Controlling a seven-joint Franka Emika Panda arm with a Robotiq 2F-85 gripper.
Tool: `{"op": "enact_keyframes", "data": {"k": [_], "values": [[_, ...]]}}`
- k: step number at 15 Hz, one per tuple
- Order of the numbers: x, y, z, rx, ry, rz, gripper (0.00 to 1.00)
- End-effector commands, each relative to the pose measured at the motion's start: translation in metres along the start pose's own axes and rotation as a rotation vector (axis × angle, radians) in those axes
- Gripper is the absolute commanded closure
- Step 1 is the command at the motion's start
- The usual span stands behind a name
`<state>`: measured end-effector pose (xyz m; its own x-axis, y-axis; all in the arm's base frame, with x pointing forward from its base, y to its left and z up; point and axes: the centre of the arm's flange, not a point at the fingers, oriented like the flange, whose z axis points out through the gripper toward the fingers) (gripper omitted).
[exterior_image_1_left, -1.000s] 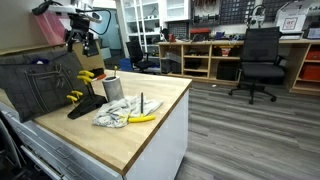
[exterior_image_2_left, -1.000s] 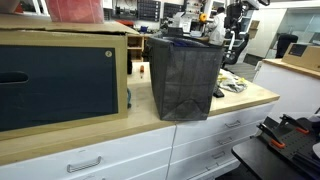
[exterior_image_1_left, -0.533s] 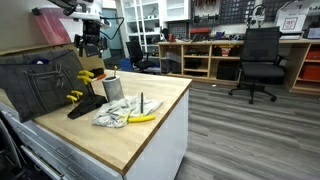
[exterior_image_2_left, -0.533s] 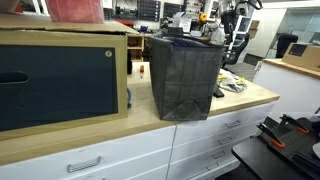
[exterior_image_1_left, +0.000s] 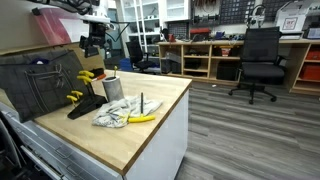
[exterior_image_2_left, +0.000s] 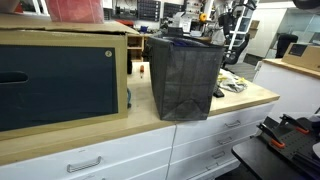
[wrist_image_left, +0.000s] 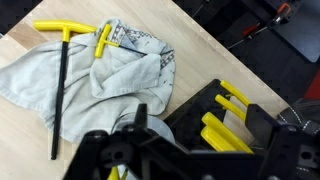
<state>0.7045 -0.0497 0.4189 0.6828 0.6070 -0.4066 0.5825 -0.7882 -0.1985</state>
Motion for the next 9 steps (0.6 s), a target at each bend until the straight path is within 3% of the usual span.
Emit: {"op": "enact_keyframes", "data": {"k": [1,9], "values": [[0.002,0.0,0.002,-0.009,-0.006,-0.009,0.0],[0.017,0.008,0.003,-0.115,0.124,-0.014,0.0]]}}
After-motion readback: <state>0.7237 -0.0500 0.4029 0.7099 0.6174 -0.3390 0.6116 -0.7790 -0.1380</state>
